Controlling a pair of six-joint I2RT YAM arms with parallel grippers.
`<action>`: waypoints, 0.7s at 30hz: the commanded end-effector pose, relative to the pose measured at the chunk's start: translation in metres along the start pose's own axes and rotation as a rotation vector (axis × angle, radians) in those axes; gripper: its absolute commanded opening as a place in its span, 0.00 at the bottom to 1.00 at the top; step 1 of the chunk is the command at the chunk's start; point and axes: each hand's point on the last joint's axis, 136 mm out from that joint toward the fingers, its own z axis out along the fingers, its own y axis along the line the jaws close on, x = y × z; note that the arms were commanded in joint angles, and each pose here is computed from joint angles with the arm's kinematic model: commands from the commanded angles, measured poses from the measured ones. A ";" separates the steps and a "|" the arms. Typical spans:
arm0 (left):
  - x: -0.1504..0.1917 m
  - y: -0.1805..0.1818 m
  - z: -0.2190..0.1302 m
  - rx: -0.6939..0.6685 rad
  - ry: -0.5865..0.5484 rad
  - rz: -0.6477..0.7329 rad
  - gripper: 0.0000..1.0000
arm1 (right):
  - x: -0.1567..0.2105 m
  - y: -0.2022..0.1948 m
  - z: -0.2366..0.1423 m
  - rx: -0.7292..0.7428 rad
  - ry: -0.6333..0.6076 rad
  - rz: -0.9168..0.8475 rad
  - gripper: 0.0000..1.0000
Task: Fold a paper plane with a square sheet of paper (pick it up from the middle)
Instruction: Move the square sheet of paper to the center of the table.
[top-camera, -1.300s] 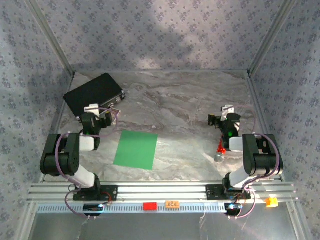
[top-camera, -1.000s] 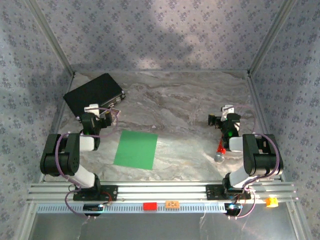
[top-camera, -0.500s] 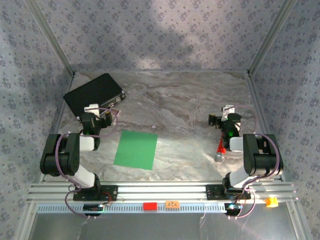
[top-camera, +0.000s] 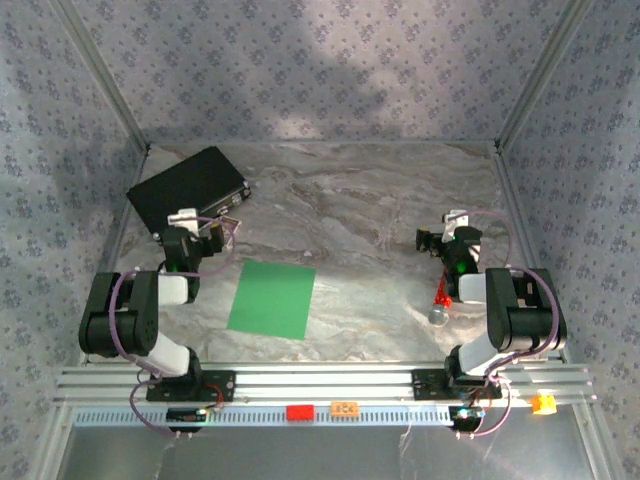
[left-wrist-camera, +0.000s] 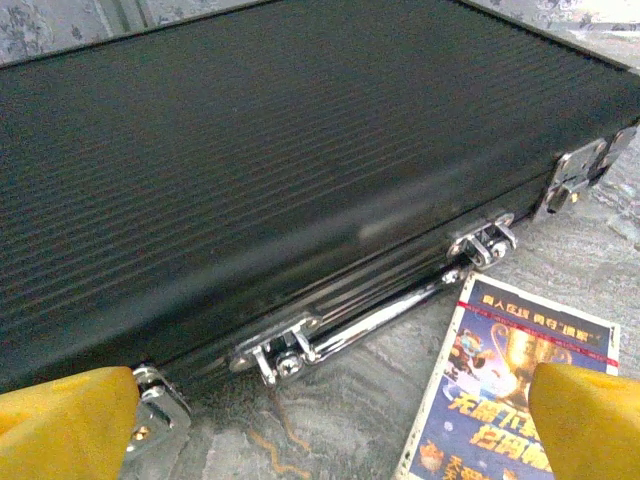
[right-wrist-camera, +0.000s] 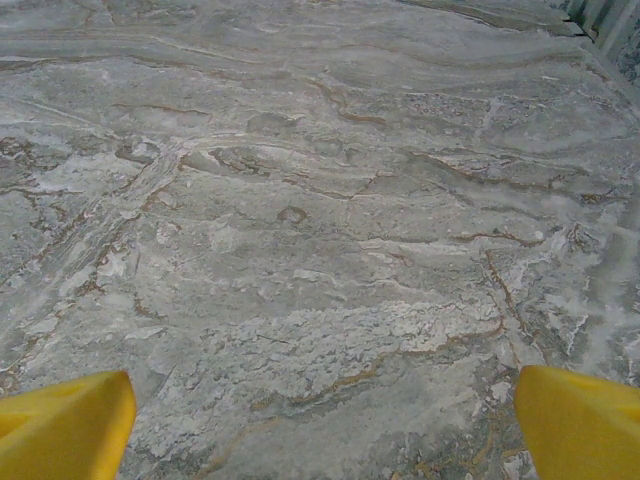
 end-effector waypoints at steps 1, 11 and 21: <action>-0.017 -0.006 -0.009 0.035 -0.066 0.012 1.00 | -0.011 0.001 -0.001 0.011 -0.033 -0.011 0.98; -0.049 0.001 -0.046 0.009 -0.046 -0.090 1.00 | -0.041 -0.001 -0.018 0.066 0.022 -0.015 0.99; -0.053 -0.011 -0.082 0.064 0.140 -0.506 1.00 | -0.078 0.027 -0.076 -0.096 0.175 0.519 0.99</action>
